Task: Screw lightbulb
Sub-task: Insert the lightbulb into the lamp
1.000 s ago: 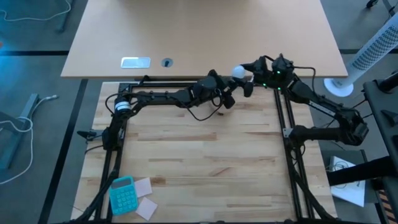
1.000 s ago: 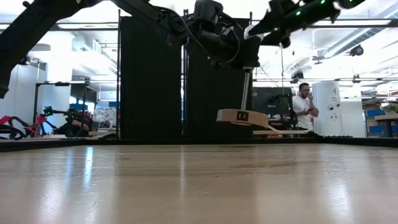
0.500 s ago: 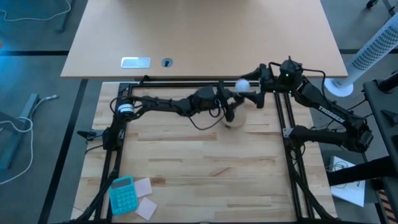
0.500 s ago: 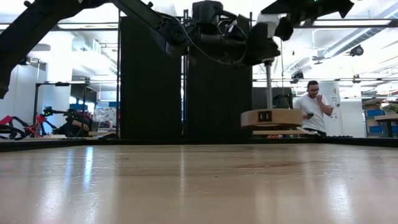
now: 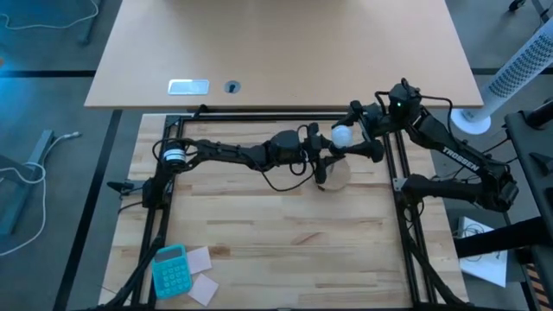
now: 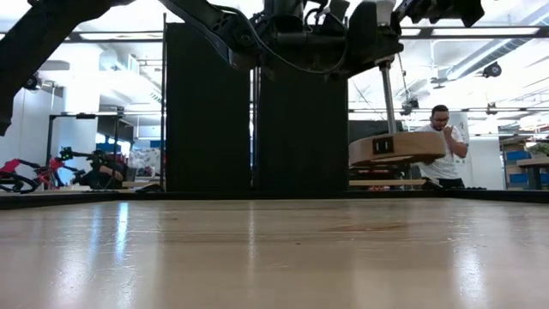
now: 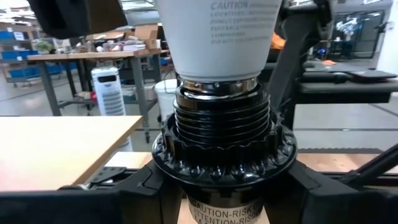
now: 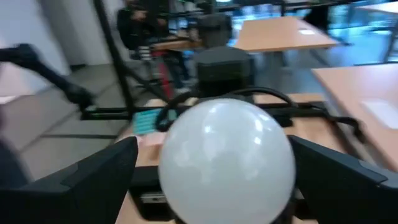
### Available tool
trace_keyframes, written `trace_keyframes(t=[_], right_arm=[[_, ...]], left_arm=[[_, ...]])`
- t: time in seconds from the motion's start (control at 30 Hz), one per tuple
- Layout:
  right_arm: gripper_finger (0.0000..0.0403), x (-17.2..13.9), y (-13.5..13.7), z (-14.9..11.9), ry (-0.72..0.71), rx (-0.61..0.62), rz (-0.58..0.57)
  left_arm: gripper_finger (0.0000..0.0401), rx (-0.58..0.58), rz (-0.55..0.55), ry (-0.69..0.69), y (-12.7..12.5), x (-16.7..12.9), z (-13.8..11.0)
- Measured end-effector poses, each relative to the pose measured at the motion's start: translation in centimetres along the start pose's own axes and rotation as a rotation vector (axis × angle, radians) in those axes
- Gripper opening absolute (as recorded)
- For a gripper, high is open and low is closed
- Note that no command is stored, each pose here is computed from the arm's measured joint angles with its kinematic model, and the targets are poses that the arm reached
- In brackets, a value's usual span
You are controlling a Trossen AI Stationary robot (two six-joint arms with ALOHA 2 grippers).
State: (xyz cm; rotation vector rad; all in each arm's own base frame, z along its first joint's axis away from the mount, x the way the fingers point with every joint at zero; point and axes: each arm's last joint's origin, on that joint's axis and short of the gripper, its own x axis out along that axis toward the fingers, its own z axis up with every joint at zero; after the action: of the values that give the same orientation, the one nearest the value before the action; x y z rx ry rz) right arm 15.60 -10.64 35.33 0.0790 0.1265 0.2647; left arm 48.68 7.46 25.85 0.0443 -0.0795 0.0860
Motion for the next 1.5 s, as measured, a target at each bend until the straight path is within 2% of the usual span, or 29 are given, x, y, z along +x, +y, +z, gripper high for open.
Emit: trace_keyframes(t=[0.2, 0.47, 0.7, 0.83, 1.03, 1.2, 1.33, 1.5], right_arm=[[0.0390, 0.0, 0.1, 0.3, -0.022, -0.030, 0.036], [0.0334, 0.0, 0.1, 0.4, -0.026, -0.038, 0.028], [0.0274, 0.0, -0.4, 0.4, -0.015, -0.052, -0.137], [0.0256, 0.0, -0.8, 0.3, -0.003, -0.055, -0.222], [0.0258, 0.2, -1.8, 0.2, 0.017, -0.075, -0.394], [0.0254, 0.7, -3.0, 0.2, 0.009, -0.087, -0.542], [0.0253, 1.3, -4.3, 0.1, -0.013, -0.074, -0.615], [0.0274, 2.0, -5.5, -0.4, -0.010, -0.055, -0.628]], left_arm=[[0.0159, -0.020, -0.031, -0.023, -0.4, 0.0, 0.3], [0.0159, -0.021, -0.028, -0.022, -0.4, 0.0, 0.3], [0.0159, -0.025, 0.041, -0.002, 0.2, -0.1, 0.4], [0.0159, -0.022, 0.102, 0.046, 1.4, -0.2, 0.7], [0.0159, -0.017, 0.193, 0.077, 3.2, 0.0, 1.6], [0.0159, -0.005, 0.338, 0.101, 4.6, 0.1, 2.6], [0.0159, -0.005, 0.417, 0.099, 5.5, 0.0, 2.9], [0.0159, -0.029, 0.464, 0.116, 6.5, -0.2, 2.6]])
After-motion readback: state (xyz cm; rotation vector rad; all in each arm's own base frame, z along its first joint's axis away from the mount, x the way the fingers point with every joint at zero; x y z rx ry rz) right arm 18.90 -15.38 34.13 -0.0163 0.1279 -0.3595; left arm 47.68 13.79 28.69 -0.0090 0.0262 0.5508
